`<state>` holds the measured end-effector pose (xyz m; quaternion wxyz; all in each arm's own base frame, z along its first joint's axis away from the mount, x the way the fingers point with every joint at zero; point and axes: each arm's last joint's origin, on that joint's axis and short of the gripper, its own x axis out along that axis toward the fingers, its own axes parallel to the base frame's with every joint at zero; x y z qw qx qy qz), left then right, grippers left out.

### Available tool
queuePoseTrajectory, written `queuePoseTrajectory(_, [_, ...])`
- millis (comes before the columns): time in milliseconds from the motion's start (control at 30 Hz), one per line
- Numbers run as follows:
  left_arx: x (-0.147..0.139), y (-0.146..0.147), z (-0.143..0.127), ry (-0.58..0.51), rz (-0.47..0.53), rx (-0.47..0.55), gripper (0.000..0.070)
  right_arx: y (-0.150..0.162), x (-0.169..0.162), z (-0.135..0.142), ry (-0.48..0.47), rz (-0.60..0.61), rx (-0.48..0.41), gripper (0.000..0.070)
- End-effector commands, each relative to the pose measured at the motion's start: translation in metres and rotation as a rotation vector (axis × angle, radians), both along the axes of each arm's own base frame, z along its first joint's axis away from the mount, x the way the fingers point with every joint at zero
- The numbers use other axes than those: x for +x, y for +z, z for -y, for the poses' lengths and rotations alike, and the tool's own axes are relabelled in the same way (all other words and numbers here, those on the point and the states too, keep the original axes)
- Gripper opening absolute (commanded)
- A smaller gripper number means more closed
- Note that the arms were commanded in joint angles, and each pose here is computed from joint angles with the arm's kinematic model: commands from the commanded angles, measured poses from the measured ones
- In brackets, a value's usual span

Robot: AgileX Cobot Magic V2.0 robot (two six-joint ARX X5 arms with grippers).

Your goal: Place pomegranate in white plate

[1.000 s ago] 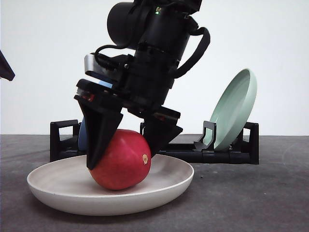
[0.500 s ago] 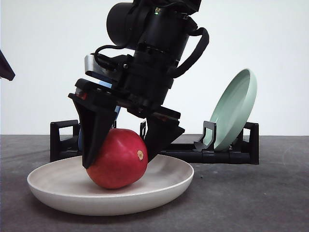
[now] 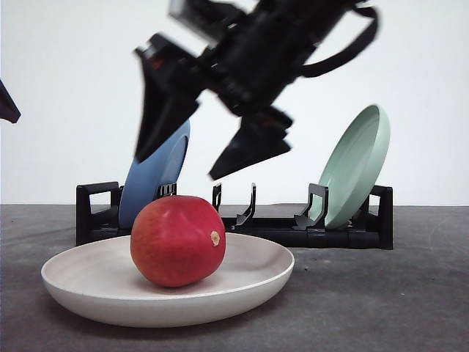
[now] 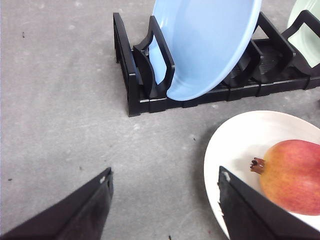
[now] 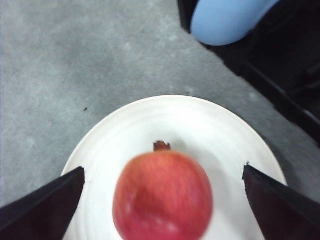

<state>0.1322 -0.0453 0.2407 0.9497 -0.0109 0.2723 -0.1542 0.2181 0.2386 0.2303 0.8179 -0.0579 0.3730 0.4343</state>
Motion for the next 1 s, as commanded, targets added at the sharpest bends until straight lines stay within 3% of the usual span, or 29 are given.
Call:
queuePoseTrajectory(0, [0.001, 0.002, 0.001, 0.004, 0.006, -0.007, 0.0387, 0.002, -0.003, 0.005, -0.001, 0.008, 0.02, 0.0643])
queuePoseTrajectory(167, [0.001, 0.002, 0.001, 0.005, 0.007, -0.006, 0.0387, 0.005, -0.013, 0.038, -0.054, 0.003, 0.052, 0.0643])
queuePoseTrajectory(667, [0.001, 0.001, 0.0, 0.006, 0.002, -0.005, 0.0387, -0.003, -0.045, 0.142, -0.33, 0.01, 0.099, 0.0642])
queuePoseTrajectory(967, [0.001, 0.001, 0.0, 0.008, 0.001, -0.01, 0.0389, -0.008, -0.06, 0.174, -0.457, 0.037, 0.108, 0.0642])
